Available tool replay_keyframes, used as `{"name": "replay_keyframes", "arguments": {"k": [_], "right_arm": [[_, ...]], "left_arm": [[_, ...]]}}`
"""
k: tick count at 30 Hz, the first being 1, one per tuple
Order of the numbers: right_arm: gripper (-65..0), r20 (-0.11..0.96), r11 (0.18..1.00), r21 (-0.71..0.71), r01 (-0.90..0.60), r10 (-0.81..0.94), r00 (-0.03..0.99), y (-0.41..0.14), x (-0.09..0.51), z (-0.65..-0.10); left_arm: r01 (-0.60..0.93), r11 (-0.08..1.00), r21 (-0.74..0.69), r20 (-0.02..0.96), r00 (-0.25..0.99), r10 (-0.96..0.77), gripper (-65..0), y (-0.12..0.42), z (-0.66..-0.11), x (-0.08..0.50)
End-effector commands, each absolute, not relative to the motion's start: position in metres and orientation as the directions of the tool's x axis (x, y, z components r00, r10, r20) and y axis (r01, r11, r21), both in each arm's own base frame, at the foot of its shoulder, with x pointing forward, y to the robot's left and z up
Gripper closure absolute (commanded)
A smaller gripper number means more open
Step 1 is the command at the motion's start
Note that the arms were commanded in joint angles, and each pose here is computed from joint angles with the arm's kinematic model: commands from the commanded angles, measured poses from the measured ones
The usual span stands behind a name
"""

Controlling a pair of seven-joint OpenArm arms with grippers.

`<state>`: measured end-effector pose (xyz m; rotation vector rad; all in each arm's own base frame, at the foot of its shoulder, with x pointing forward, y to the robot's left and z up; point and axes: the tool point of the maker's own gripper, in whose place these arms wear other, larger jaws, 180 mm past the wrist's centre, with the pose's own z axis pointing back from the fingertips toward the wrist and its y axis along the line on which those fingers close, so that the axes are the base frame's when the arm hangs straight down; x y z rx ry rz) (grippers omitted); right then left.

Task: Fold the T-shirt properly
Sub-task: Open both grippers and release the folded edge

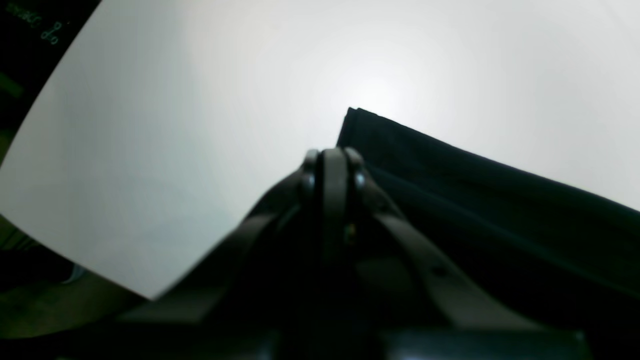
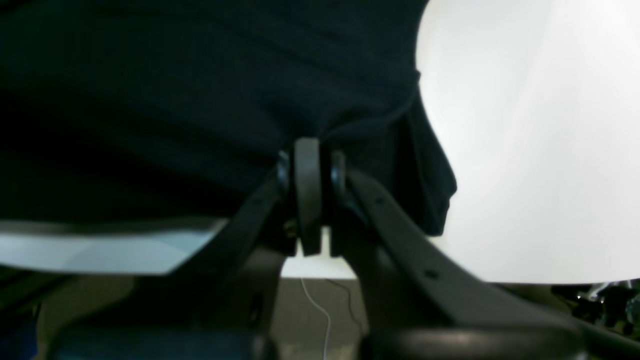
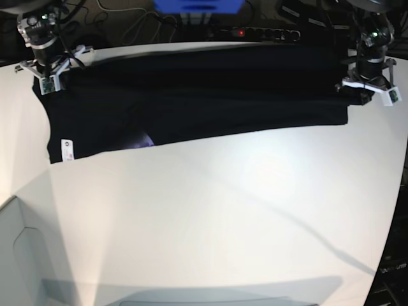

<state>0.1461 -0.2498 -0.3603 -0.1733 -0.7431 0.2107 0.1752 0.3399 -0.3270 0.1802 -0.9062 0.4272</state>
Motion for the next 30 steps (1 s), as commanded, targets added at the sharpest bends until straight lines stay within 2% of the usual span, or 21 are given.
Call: {"name": "replay_keyframes", "arguments": {"k": [1, 12, 23, 30], "right_arm": [[0.0, 0.657, 0.959, -0.249, -0.138, 0.272, 0.703, -0.253, 0.145, -0.353], [0.0, 0.625, 0.959, -0.239, -0.155, 0.274, 0.731, -0.251, 0.130, -0.360], [0.0, 0.657, 0.958, -0.250, -0.139, 0.273, 0.703, -0.253, 0.149, -0.354], [0.0, 0.675, 0.958, -0.255, -0.129, 0.272, 0.686, -0.254, 0.159, -0.350]], "left_arm": [[-0.430, 0.903, -0.010, 0.818, 0.515, 0.255, 0.0, 0.346, -0.316, 0.179], [-0.457, 0.889, -0.030, 0.770, 0.557, 0.312, 0.0, 0.349, -0.347, 0.168], [-0.457, 0.889, -0.030, 0.764, 0.563, 0.315, 0.0, 0.349, -0.349, 0.166], [-0.488, 0.872, -0.033, 0.724, 0.590, 0.358, 0.0, 0.354, -0.371, 0.154]]}}
